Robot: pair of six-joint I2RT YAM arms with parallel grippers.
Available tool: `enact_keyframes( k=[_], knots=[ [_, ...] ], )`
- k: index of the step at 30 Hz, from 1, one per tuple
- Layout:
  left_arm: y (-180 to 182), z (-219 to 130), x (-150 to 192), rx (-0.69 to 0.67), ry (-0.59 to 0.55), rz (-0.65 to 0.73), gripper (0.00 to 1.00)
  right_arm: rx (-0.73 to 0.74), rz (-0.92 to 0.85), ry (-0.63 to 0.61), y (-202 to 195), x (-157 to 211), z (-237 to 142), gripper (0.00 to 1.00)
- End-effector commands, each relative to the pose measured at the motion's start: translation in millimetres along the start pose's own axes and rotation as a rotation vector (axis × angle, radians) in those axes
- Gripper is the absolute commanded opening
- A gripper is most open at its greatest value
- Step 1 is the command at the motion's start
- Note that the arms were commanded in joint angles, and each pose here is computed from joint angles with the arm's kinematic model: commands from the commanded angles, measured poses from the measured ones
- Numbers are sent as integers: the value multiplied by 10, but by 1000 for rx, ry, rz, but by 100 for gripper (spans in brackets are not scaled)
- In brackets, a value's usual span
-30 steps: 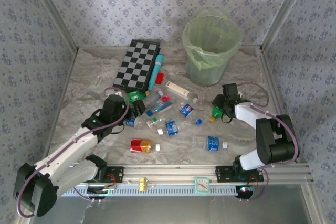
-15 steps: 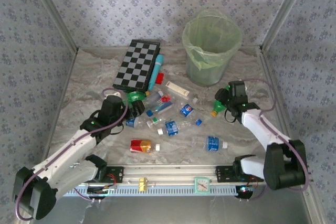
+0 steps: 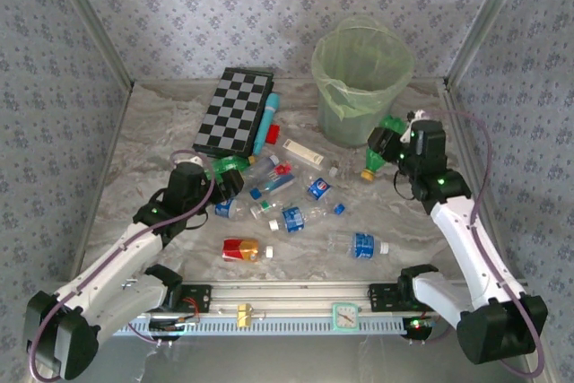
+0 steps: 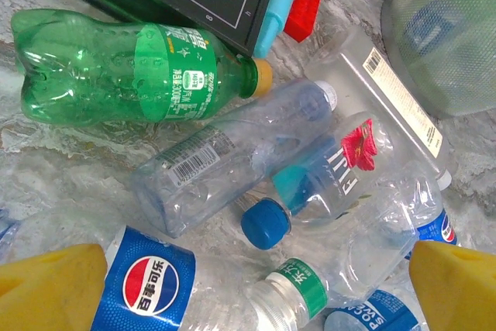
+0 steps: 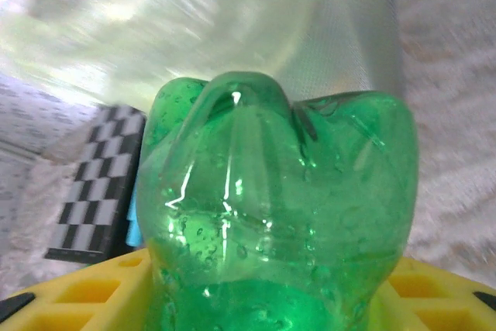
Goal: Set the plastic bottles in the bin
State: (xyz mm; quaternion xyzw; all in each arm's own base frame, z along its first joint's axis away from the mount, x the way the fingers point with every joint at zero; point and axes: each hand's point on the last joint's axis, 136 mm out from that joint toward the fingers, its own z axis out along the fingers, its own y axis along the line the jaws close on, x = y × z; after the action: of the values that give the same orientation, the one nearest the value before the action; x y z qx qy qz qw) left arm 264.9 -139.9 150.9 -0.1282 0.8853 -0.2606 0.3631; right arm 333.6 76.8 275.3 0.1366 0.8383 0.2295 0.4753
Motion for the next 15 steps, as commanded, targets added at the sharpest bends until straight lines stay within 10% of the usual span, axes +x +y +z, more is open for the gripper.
enact_keyframes(
  k=[1,15],
  knots=[
    [-120,-27,-134,39,-31,27,100,-72,-80,-21,309,-284,-136,52],
    [-165,67,-239,55,-65,87,100,-71,-153,-137,766,-1478,437,53]
  ],
)
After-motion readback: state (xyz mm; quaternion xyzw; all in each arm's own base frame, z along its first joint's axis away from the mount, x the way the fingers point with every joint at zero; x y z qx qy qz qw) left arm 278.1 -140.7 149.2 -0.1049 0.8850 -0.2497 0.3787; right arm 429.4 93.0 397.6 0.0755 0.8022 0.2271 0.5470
